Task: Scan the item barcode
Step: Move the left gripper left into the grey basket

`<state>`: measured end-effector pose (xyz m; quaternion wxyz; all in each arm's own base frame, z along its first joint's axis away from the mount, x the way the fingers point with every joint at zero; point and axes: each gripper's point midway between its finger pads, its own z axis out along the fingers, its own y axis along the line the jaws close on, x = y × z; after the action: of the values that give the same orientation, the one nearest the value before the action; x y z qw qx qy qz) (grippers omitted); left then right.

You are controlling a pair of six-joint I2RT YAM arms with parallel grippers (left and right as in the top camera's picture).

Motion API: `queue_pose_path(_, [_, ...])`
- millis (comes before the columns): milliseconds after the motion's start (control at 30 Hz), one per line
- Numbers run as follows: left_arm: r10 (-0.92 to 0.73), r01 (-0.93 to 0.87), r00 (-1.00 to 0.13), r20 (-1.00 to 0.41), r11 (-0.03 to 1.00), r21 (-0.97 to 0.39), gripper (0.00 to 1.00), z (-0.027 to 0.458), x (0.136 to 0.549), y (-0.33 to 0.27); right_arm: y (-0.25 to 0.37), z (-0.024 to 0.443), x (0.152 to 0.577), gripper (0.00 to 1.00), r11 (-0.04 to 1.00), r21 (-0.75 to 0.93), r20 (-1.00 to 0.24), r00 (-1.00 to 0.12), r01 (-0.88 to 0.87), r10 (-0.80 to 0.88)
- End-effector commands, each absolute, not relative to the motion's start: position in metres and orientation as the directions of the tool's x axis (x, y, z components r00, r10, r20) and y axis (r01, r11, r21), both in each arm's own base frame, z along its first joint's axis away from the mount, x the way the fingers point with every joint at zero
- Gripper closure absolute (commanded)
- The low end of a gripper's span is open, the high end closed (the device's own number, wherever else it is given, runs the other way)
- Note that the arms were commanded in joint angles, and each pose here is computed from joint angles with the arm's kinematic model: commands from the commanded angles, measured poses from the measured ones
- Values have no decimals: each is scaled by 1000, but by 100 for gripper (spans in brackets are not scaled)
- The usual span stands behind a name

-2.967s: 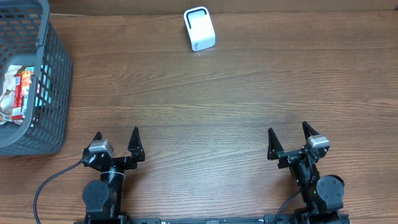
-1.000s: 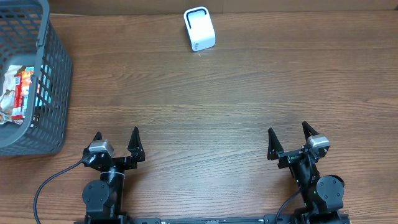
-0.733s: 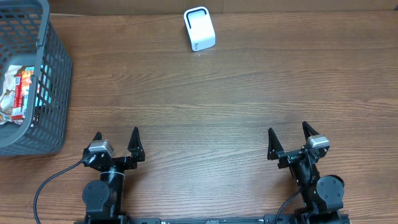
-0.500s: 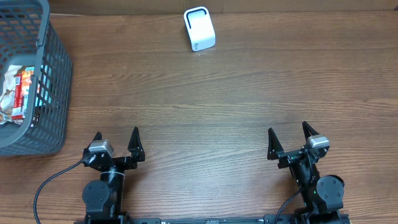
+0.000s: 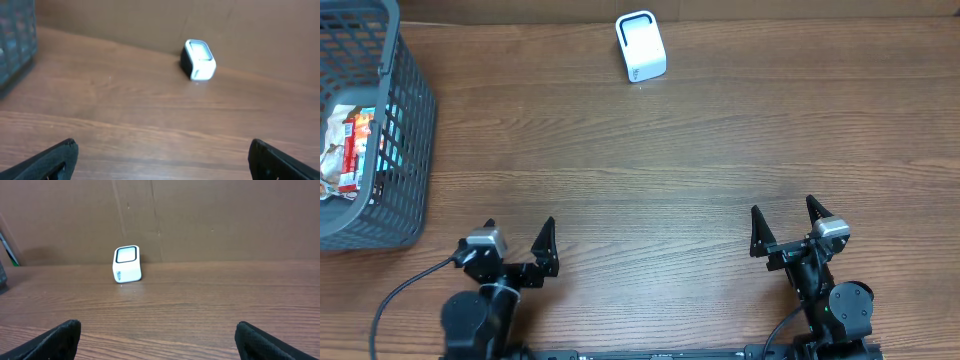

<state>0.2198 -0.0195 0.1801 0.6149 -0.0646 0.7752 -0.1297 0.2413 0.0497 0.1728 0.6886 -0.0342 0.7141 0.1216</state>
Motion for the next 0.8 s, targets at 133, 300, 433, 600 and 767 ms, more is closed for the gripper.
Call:
queue_pose_path(133, [-242,91,-250,-937,958,-272,0,275,176,-26,48,170,242,0,970,123,-992,-47,-208,116])
queue_pose_path(300, [-186,81,-371,-910,970,-231,0,311,165,-27,48,170,242,0,970,123,-992,-47,-208,116])
queue_pose_path(433, [-85,133,-497,-864,976,-173,0,339,168,-34,48,170,242,0,970,123,-992,-47,-208,116])
queue_pose_path(600, [18,161,-697,-717,978,-133,0,362,181,-34,48,170,242,0,970,123,-992,-47,-208,116])
queue_pose_path(767, [25,162,-759,-651,975,-151,0,378,227,-35,48,170,242,0,970,123,-992,-47,-208,116])
